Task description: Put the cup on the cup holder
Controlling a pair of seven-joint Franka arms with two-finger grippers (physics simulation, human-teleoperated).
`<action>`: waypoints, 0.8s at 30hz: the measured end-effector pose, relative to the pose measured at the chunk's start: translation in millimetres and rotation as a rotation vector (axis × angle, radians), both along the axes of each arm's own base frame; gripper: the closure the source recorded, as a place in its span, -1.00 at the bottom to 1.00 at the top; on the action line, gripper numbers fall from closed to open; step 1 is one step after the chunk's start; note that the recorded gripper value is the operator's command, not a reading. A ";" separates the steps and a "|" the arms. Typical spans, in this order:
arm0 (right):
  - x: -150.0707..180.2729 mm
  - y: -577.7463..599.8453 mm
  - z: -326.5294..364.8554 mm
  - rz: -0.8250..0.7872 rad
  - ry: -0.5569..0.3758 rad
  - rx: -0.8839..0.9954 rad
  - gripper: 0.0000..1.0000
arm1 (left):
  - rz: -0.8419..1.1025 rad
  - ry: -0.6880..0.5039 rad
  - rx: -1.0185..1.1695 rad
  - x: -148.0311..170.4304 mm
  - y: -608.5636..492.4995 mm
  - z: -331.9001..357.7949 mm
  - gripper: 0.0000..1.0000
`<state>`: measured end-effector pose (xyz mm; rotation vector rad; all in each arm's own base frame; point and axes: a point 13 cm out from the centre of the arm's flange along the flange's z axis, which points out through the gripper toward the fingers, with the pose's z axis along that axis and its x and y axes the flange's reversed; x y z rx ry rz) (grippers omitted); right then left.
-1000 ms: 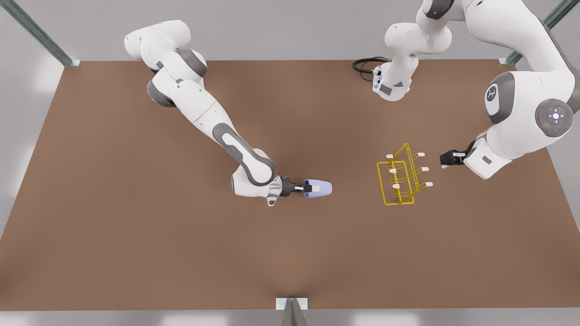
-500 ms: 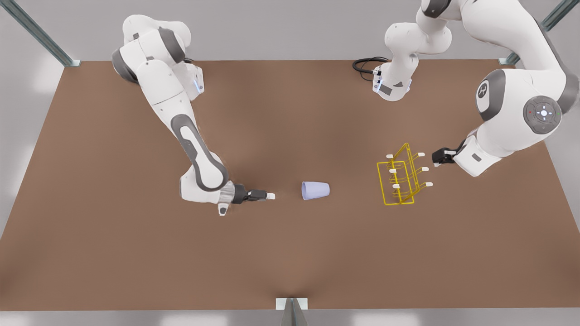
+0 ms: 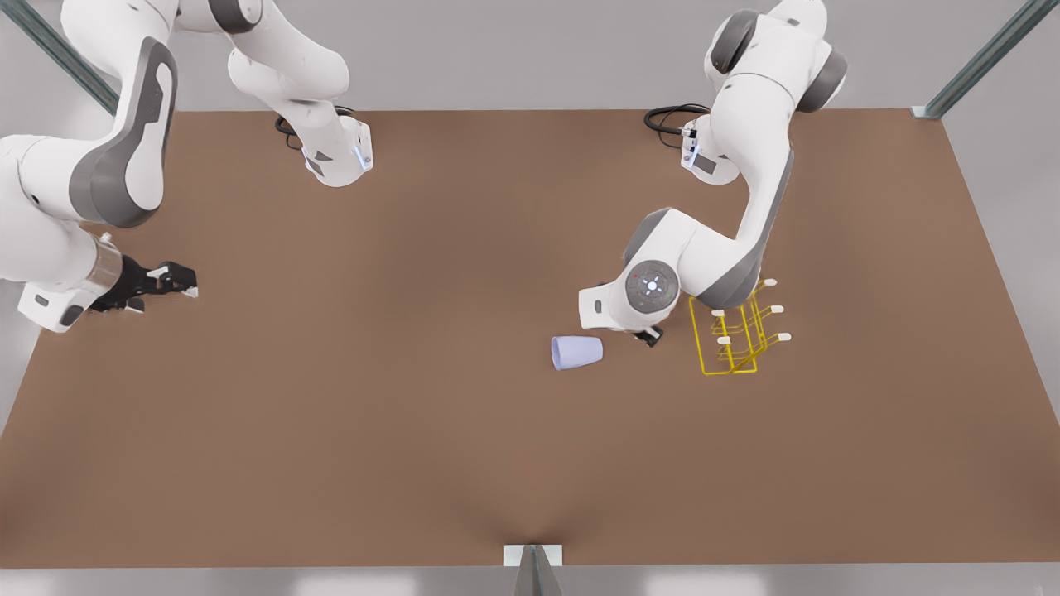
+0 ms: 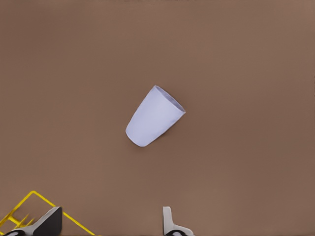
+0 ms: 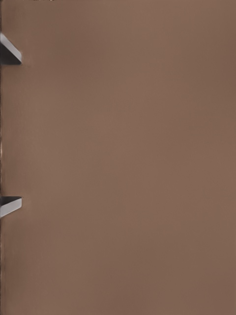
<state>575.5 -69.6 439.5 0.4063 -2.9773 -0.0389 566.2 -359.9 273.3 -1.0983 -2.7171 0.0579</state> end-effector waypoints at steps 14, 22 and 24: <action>10.2 -20.8 61.2 -0.150 -0.067 -0.059 -1.00 | -0.446 -0.095 -0.236 12.7 -55.4 -107.7 -1.00; 9.1 -30.5 61.6 -0.212 -0.065 -0.054 -1.00 | -0.624 -0.148 -0.286 1.2 -32.8 -147.8 -1.00; 9.0 -31.4 61.6 -0.220 -0.065 -0.055 -1.00 | -0.650 -0.176 -0.312 5.7 -37.3 -146.1 -1.00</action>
